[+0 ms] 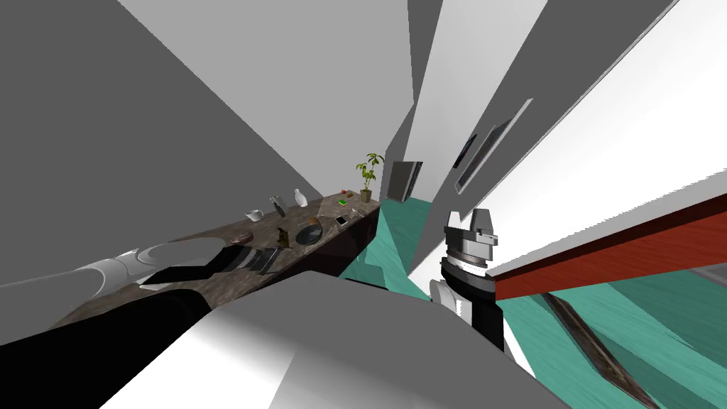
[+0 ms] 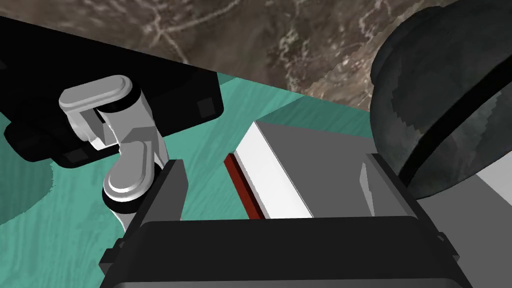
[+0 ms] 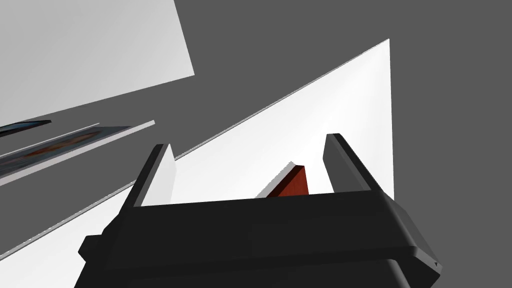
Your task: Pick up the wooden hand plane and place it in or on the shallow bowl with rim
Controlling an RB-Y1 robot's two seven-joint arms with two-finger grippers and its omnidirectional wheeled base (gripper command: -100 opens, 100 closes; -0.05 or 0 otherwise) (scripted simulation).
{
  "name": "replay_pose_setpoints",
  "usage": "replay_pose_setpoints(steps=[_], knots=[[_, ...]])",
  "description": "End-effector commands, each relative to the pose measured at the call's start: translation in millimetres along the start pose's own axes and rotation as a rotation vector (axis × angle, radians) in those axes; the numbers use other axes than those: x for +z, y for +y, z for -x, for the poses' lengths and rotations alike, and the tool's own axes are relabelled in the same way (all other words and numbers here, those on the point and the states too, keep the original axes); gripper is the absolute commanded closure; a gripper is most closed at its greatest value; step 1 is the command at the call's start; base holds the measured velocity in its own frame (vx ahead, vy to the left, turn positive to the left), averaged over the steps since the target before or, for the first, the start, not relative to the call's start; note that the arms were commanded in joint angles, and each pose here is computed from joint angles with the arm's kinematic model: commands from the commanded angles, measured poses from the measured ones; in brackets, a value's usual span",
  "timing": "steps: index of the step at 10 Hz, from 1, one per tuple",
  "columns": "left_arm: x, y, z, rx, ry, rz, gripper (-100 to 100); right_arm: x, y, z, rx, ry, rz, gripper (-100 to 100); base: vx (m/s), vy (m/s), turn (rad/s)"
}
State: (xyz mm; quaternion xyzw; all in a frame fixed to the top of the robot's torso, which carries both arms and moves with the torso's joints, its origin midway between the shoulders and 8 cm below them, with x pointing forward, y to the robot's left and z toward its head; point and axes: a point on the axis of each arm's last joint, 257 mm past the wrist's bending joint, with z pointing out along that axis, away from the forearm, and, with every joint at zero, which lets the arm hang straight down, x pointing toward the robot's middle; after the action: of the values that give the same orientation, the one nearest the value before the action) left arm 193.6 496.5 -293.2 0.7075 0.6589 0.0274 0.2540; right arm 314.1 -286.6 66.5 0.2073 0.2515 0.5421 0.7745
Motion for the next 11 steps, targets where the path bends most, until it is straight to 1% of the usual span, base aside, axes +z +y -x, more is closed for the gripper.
replay_pose_setpoints(steps=[1,2,4,6,8,10,11], knots=[[-9.2,-13,-20.5,0.070,0.049,-0.073,-100,0.0,0,0,0.000,0.000,0.000,0,0.055,0.072,-0.152],[-17.2,-24,-36.2,0.118,0.085,-0.127,-100,0.0,0,0,0.000,0.000,0.000,0,0.065,0.074,-0.326],[-17.4,-23,-36.3,0.121,0.086,-0.130,-100,0.0,0,0,0.000,0.000,0.000,0,0.051,0.055,-0.027],[-34.7,-40,-64.5,0.210,0.146,-0.234,-100,0.0,0,0,0.000,0.000,0.000,0,0.053,0.068,-0.213],[-51.2,-53,-87.4,0.279,0.192,-0.323,-100,0.0,0,0,0.000,0.000,0.000,0,0.077,0.125,-0.205],[-64.7,-61,-104.0,0.327,0.224,-0.389,-100,0.0,0,0,0.000,0.000,0.000,0,0.057,0.099,-0.141],[-69.7,-64,-109.7,0.343,0.234,-0.413,-100,0.0,0,0,0.000,0.000,0.000,0,0.049,0.078,-0.107]])
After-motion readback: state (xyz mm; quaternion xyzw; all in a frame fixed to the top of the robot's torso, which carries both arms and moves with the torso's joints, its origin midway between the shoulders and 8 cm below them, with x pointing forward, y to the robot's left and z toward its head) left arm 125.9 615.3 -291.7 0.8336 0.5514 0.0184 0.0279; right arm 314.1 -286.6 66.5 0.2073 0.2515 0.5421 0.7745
